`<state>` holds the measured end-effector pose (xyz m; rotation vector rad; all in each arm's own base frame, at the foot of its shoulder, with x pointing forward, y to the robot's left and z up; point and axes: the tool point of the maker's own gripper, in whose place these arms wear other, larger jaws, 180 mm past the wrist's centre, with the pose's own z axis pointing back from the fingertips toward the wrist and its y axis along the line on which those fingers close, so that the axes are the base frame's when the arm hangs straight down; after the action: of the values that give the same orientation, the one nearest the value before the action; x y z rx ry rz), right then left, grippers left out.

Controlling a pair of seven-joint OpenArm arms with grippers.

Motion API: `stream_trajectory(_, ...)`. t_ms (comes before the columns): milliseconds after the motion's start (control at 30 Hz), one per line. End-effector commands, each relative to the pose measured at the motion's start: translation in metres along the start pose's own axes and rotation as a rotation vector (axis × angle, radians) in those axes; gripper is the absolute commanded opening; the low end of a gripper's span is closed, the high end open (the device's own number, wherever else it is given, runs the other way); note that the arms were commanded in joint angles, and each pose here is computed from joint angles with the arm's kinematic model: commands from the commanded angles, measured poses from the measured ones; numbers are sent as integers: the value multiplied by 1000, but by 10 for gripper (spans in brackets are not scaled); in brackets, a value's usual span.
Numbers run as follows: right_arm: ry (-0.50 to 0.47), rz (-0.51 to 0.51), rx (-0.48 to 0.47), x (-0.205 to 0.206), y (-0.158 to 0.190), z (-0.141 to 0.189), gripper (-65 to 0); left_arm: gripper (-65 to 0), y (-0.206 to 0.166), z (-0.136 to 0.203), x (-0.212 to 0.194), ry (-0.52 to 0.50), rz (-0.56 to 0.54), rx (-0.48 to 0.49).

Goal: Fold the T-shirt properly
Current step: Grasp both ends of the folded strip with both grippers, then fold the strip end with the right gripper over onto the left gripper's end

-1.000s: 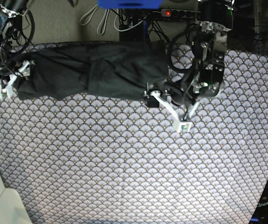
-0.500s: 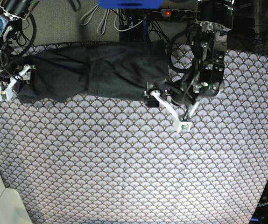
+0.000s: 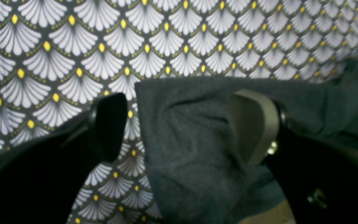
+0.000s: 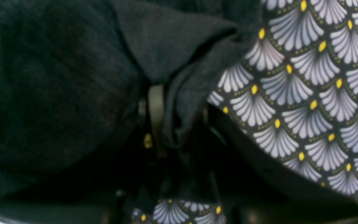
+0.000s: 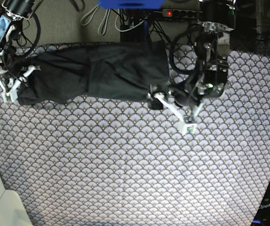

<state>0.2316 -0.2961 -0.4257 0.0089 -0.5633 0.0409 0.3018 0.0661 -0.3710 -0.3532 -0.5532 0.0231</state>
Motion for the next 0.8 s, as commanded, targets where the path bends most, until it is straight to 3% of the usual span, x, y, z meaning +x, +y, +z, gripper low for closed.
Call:
stream_trajectory(0,7,17,-40,5,-10,5,-552,-127,2,6,12,-41,4,1)
stream_trajectory(167,-56,12,-70,21,-9,17,-552,-127,23,11,13,-48,27,43)
stream_trajectory(467,-51,-4,-26,16,12,9,-558,-127,40,14,-3,-13,21,82)
stream_trajectory(567,-44,48,-4,17,26,9,-559,-127,40,14,-2,-15,20,82)
stream_trajectory(767,-143,212,18,50,65,34,-559,-127,38,18,-3,-23,13,80)
